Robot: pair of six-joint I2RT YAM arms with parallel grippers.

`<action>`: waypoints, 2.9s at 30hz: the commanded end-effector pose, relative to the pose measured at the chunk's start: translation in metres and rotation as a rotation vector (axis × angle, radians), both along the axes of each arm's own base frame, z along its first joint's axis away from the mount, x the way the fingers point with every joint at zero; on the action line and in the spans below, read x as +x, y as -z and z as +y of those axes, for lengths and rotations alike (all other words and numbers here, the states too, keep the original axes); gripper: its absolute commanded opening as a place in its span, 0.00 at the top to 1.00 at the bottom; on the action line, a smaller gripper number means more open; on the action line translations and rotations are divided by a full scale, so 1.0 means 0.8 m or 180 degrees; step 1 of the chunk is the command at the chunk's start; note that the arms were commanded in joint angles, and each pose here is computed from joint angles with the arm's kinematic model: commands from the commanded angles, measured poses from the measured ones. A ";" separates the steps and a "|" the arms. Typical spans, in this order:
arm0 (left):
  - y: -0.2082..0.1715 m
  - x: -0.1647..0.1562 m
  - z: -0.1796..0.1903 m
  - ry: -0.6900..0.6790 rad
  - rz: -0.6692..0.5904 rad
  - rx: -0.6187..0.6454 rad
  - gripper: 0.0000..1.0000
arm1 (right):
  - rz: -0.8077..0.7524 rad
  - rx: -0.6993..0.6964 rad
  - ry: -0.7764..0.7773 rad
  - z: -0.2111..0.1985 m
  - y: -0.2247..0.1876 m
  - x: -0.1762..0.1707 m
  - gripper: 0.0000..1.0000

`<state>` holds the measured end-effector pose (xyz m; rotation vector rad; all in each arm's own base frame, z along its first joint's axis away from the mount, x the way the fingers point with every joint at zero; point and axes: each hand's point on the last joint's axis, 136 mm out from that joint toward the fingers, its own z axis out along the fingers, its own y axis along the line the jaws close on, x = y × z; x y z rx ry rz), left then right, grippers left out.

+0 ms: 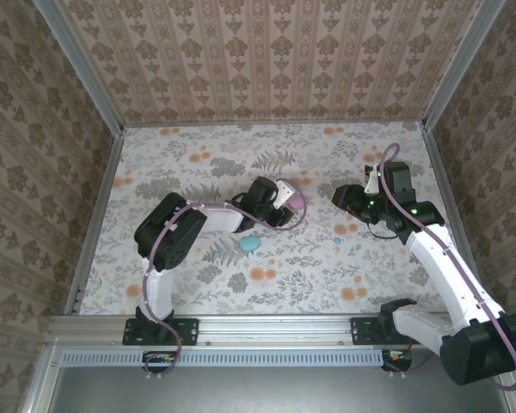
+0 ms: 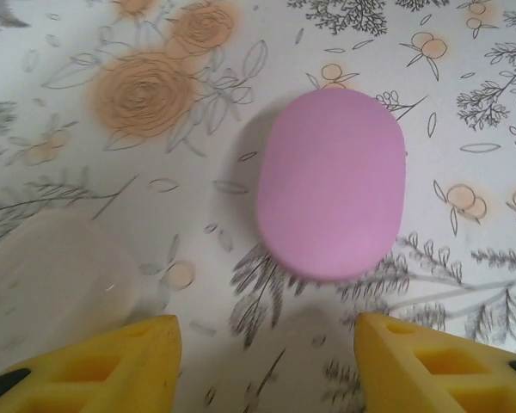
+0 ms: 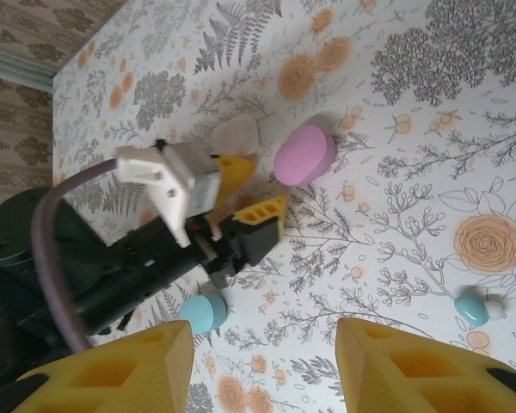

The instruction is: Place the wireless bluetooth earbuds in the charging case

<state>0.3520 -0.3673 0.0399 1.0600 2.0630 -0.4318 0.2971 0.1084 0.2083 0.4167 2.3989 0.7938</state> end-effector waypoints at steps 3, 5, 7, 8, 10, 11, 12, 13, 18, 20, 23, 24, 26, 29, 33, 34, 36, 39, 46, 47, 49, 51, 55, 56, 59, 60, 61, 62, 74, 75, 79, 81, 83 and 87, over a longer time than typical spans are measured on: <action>-0.088 -0.017 0.020 0.0039 -0.0371 -0.0337 0.42 | 0.0051 0.0050 -0.0268 0.019 0.019 0.014 0.53; -0.120 -0.025 0.040 -0.0072 -0.0483 -0.0531 0.42 | 0.0031 -0.0117 -0.0500 0.033 0.030 0.020 0.53; -0.142 -0.026 0.069 -0.0349 -0.0591 -0.0607 0.41 | -0.0132 -0.0375 -0.0932 0.057 0.041 0.028 0.53; -0.150 -0.027 0.085 -0.0489 -0.0649 -0.0633 0.42 | -0.0191 -0.0486 -0.1087 0.067 0.045 0.030 0.53; -0.163 -0.027 0.125 -0.0803 -0.0720 -0.0663 0.42 | -0.0491 -0.0721 -0.1773 0.111 0.049 0.029 0.52; -0.167 -0.029 0.141 -0.0906 -0.0733 -0.0671 0.42 | -0.0675 -0.0899 -0.2195 0.136 0.057 0.025 0.50; -0.170 -0.030 0.160 -0.1044 -0.0763 -0.0679 0.42 | -0.0868 -0.1134 -0.2620 0.156 0.070 0.020 0.49; -0.172 -0.031 0.181 -0.1208 -0.0806 -0.0699 0.42 | -0.1072 -0.1330 -0.2980 0.175 0.080 0.017 0.48; -0.172 -0.039 0.270 -0.1837 -0.0838 -0.0848 0.39 | -0.1777 -0.1419 -0.4584 0.245 0.108 -0.017 0.47; -0.174 -0.044 0.299 -0.2029 -0.0898 -0.0843 0.37 | -0.1995 -0.1396 -0.4800 0.266 0.115 -0.013 0.44; -0.172 -0.047 0.348 -0.2399 -0.0920 -0.0903 0.32 | -0.2057 -0.1409 -0.5222 0.288 0.136 -0.022 0.42; -0.171 -0.049 0.361 -0.2493 -0.0917 -0.0945 0.32 | -0.2047 -0.1407 -0.5370 0.293 0.147 -0.027 0.41; -0.170 -0.054 0.380 -0.2649 -0.0948 -0.1038 0.30 | -0.2036 -0.1414 -0.5530 0.302 0.165 -0.033 0.37; -0.171 -0.058 0.395 -0.2744 -0.0991 -0.1128 0.28 | -0.2107 -0.1487 -0.5531 0.310 0.184 -0.029 0.34; -0.172 -0.058 0.396 -0.2702 -0.0967 -0.1135 0.28 | -0.2057 -0.1581 -0.5615 0.312 0.202 -0.029 0.32; -0.172 -0.057 0.395 -0.2686 -0.0962 -0.1137 0.28 | -0.2040 -0.1639 -0.5620 0.311 0.205 -0.027 0.32; -0.171 -0.056 0.394 -0.2663 -0.0937 -0.1141 0.28 | -0.2052 -0.1791 -0.5569 0.310 0.212 -0.019 0.31; -0.171 -0.054 0.393 -0.2655 -0.0912 -0.1164 0.28 | -0.2075 -0.1898 -0.5543 0.310 0.216 -0.012 0.30; -0.169 -0.053 0.390 -0.2628 -0.0879 -0.1174 0.28 | -0.1730 -0.1694 -0.5764 0.308 0.234 -0.026 0.32; -0.168 -0.053 0.391 -0.2639 -0.0876 -0.1167 0.28 | -0.1723 -0.1682 -0.5749 0.308 0.234 -0.027 0.32; -0.169 -0.053 0.391 -0.2642 -0.0876 -0.1167 0.28 | -0.1588 -0.1612 -0.5720 0.307 0.229 -0.031 0.33; -0.169 -0.053 0.391 -0.2640 -0.0870 -0.1160 0.28 | -0.1325 -0.1526 -0.5669 0.300 0.228 -0.041 0.33; -0.168 -0.050 0.392 -0.2660 -0.0868 -0.1176 0.28 | -0.1051 -0.1413 -0.5551 0.285 0.231 -0.063 0.35; -0.168 -0.050 0.392 -0.2659 -0.0864 -0.1179 0.28 | -0.1065 -0.1380 -0.5535 0.285 0.230 -0.070 0.35; -0.166 -0.047 0.391 -0.2655 -0.0836 -0.1178 0.29 | -0.1069 -0.1363 -0.5424 0.286 0.228 -0.080 0.35; -0.167 -0.046 0.390 -0.2647 -0.0829 -0.1179 0.29 | -0.1037 -0.1386 -0.5369 0.285 0.229 -0.082 0.36; -0.167 -0.045 0.389 -0.2637 -0.0813 -0.1185 0.29 | -0.0988 -0.1404 -0.5342 0.283 0.229 -0.085 0.36; -0.168 -0.045 0.388 -0.2632 -0.0810 -0.1191 0.29 | -0.0942 -0.1411 -0.5313 0.283 0.230 -0.087 0.37; -0.170 -0.045 0.388 -0.2650 -0.0799 -0.1222 0.29 | -0.1125 -0.1407 -0.5291 0.311 0.234 -0.130 0.39; -0.171 -0.045 0.388 -0.2647 -0.0801 -0.1225 0.29 | -0.1175 -0.1388 -0.5312 0.320 0.233 -0.130 0.39; -0.171 -0.048 0.392 -0.2690 -0.0815 -0.1185 0.29 | -0.1472 -0.1336 -0.5487 0.354 0.224 -0.134 0.38; -0.172 -0.049 0.394 -0.2700 -0.0827 -0.1180 0.29 | -0.1535 -0.1372 -0.5557 0.358 0.216 -0.132 0.39; -0.175 -0.051 0.394 -0.2686 -0.0846 -0.1179 0.29 | -0.1660 -0.1518 -0.5639 0.351 0.210 -0.130 0.38; -0.175 -0.054 0.395 -0.2671 -0.0864 -0.1147 0.29 | -0.2086 -0.1843 -0.5599 0.338 0.194 -0.102 0.34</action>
